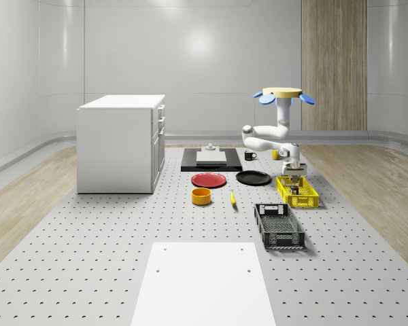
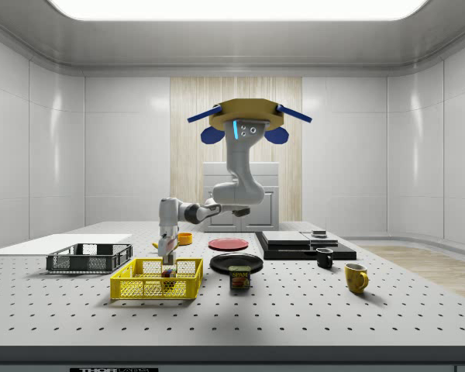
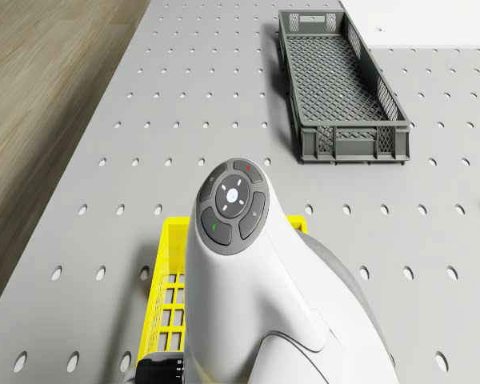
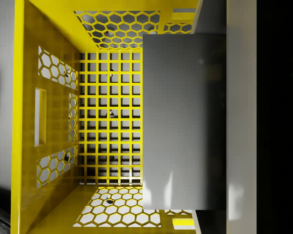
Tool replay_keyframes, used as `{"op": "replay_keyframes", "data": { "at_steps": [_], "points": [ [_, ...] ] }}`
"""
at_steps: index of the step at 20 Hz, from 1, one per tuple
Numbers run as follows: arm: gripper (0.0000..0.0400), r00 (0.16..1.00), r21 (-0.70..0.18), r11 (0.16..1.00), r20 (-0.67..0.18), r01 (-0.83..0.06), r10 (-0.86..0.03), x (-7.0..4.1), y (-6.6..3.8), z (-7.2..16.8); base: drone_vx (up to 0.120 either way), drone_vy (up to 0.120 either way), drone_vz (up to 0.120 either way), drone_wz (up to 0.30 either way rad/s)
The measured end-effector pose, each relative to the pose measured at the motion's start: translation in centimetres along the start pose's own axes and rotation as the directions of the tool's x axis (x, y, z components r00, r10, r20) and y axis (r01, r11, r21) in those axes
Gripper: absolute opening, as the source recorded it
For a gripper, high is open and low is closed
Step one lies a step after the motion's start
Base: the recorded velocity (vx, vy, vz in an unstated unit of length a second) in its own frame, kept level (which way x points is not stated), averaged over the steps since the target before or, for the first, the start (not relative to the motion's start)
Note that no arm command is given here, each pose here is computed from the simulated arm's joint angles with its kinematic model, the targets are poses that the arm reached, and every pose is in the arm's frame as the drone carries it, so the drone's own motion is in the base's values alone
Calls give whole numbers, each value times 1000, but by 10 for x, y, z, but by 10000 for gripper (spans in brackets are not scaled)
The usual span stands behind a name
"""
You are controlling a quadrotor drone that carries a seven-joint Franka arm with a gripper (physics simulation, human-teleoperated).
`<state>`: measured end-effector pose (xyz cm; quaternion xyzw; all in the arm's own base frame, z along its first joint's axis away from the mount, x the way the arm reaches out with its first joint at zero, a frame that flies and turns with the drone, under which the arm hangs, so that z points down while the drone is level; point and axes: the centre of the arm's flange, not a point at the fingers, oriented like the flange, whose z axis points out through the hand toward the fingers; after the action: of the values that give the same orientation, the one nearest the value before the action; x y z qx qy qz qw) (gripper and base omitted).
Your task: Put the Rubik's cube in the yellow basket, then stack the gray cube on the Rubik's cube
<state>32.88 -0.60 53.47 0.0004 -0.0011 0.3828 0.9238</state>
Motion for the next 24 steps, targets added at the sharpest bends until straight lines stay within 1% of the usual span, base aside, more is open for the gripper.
{"op": "replay_keyframes", "data": {
  "at_steps": [5, 8, 13, 17, 24],
  "points": [
    [250, 1000, 0, 1000, 0, 0, 0, 0, 0, 0, 0, 0, 0, 0],
    [250, 1000, 0, 1000, 0, 0, 0, 0, 0, 6, 0, 0, 0, 0],
    [250, 1000, 0, 1000, 0, 0, 0, 6, 6, 13, 0, 0, 0, 0],
    [250, 1000, 0, 1000, 0, 0, 0, 9, 9, 16, 0, 0, 0, 0],
    [250, 1000, 0, 1000, 0, 0, 0, 16, 6, 21, 0, 0, 0, 0]
  ]
}}
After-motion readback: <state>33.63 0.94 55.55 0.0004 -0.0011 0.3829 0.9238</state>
